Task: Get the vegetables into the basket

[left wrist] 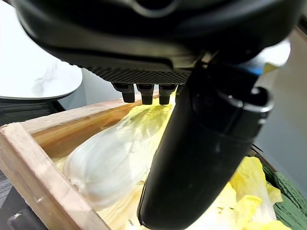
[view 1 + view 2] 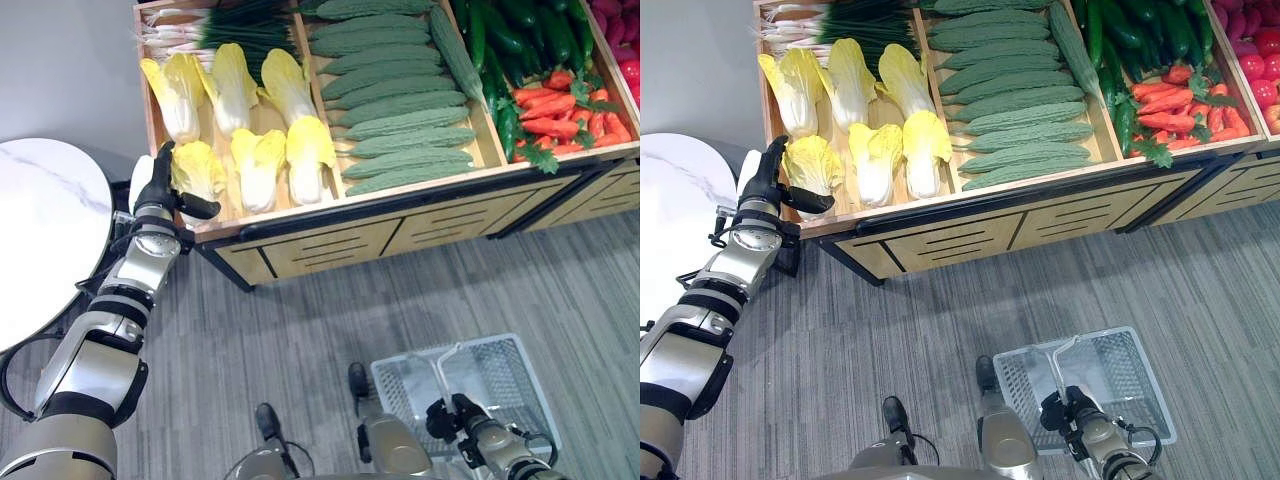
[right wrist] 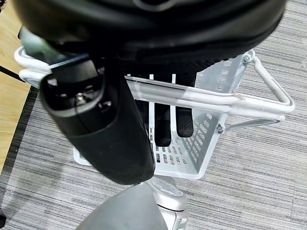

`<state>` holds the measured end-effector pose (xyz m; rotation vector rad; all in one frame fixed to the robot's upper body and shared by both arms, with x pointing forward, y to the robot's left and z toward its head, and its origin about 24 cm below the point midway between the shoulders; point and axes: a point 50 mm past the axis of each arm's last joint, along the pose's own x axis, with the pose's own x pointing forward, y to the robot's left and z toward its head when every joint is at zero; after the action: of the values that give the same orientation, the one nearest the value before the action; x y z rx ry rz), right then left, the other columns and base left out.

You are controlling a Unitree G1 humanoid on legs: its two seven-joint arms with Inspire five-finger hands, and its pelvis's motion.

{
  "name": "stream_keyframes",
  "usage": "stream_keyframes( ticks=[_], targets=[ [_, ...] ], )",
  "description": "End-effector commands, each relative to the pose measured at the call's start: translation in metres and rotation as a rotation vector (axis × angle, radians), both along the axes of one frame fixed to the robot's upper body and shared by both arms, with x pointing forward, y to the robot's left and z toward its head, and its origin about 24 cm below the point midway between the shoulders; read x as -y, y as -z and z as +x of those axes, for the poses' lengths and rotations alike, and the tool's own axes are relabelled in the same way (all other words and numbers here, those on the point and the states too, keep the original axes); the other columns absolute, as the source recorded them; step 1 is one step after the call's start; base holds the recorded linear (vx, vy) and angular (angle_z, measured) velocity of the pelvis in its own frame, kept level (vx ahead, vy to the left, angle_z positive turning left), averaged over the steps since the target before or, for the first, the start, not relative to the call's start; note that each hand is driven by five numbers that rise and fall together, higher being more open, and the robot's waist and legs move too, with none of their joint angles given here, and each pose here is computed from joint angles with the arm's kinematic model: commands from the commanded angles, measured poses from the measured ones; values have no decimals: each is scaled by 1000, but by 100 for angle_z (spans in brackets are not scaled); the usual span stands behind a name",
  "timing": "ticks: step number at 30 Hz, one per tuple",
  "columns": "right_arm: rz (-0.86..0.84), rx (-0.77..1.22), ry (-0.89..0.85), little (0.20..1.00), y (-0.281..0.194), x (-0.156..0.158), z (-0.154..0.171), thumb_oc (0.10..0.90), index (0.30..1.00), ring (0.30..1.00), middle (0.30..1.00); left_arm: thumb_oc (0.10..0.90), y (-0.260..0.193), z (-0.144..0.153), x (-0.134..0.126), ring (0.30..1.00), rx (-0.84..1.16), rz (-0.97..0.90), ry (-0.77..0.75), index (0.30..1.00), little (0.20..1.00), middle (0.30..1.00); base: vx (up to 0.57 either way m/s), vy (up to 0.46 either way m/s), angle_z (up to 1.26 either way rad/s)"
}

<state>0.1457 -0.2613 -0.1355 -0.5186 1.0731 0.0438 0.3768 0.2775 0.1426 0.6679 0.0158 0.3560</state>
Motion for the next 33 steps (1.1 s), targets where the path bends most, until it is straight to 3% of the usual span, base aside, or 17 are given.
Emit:
stream_keyframes(
  ticks=[1, 19, 20, 21, 33],
  targets=[
    [25, -8, -27, 300, 3, -6, -3, 400, 300, 300, 300, 900, -78, 16, 3, 1000, 239, 22, 1, 1000, 1000, 1000, -31, -8, -7],
    [26, 26, -12, 300, 1, -12, 4, 400, 300, 300, 300, 900, -48, 16, -23, 1000, 39, 49, -166, 1000, 1000, 1000, 2, -28, -7],
    [28, 27, -12, 300, 2, -13, 5, 400, 300, 300, 300, 592, -46, 16, -23, 569, 28, 53, -168, 569, 569, 569, 26, -21, -3],
    [30, 26, -15, 300, 2, -13, 4, 400, 300, 300, 300, 400, -42, 15, -24, 300, 8, 58, -174, 300, 300, 300, 0, 0, 0],
    [40, -7, -19, 300, 7, -22, -1, 400, 300, 300, 300, 400, -9, 11, -22, 300, -119, 46, -175, 300, 300, 300, 6, -27, 0]
  ],
)
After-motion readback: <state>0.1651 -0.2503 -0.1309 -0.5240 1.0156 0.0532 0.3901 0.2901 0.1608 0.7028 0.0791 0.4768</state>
